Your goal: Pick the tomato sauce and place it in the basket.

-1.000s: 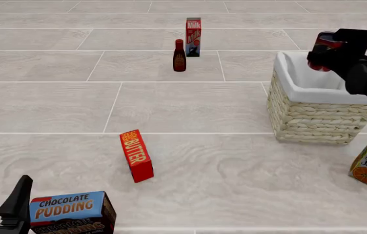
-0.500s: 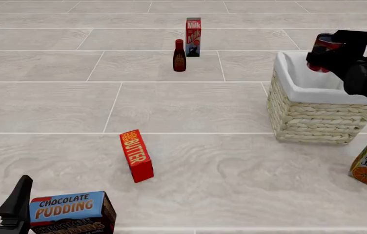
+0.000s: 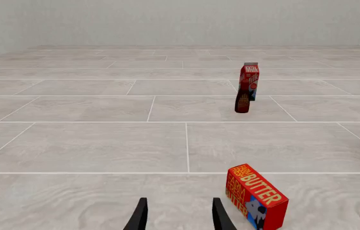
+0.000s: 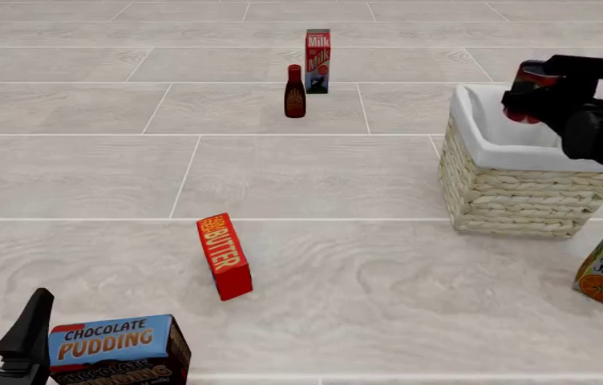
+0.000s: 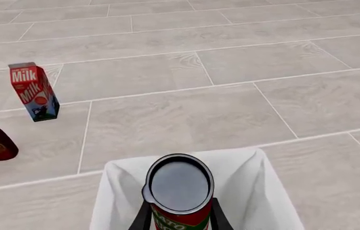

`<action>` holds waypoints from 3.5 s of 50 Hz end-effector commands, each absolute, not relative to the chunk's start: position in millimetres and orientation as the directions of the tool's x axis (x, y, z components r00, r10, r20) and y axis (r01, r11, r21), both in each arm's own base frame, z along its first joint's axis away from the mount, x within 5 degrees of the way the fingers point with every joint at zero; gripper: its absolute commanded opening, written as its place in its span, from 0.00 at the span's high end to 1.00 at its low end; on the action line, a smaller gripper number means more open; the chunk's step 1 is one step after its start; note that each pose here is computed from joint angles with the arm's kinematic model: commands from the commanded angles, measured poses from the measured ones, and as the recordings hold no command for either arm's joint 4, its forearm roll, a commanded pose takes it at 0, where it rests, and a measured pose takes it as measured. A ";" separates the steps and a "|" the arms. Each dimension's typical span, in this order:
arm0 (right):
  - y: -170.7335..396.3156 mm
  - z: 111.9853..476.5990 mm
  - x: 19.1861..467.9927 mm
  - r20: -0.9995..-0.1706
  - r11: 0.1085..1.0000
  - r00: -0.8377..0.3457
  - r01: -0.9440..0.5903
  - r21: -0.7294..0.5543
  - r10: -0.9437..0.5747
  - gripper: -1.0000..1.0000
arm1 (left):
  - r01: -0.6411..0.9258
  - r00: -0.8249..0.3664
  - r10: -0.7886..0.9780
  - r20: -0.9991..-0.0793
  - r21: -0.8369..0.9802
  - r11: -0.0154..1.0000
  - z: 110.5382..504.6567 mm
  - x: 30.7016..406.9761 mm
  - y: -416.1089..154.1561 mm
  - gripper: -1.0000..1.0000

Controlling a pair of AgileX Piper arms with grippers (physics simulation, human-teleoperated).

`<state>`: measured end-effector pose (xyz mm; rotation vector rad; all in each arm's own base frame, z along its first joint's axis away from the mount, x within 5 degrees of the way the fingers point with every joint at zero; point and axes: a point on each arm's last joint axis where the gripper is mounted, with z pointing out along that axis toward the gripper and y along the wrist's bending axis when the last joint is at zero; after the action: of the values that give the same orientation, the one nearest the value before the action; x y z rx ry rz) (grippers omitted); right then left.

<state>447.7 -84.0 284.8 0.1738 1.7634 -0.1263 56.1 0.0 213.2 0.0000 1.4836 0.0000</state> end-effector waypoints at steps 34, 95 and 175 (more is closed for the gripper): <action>-85.9 272.0 455.9 -0.977 0.981 -0.199 0.193 0.036 0.075 1.00 | 0.000 0.087 0.000 -0.996 0.000 1.000 213.2 56.1 0.0 0.00; -81.5 264.1 461.9 -0.973 0.982 -0.217 0.184 0.044 0.084 1.00 | 0.000 0.087 0.000 -0.996 0.000 1.000 213.2 56.1 0.0 0.00; -39.5 288.1 449.2 -0.981 0.995 -0.191 0.092 0.023 0.041 0.00 | 0.000 0.087 0.000 -0.996 0.000 1.000 213.2 56.1 0.0 0.00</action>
<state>452.8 -48.3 284.6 0.1159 1.7689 -0.0590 56.1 0.0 213.2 0.0000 1.4836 0.0000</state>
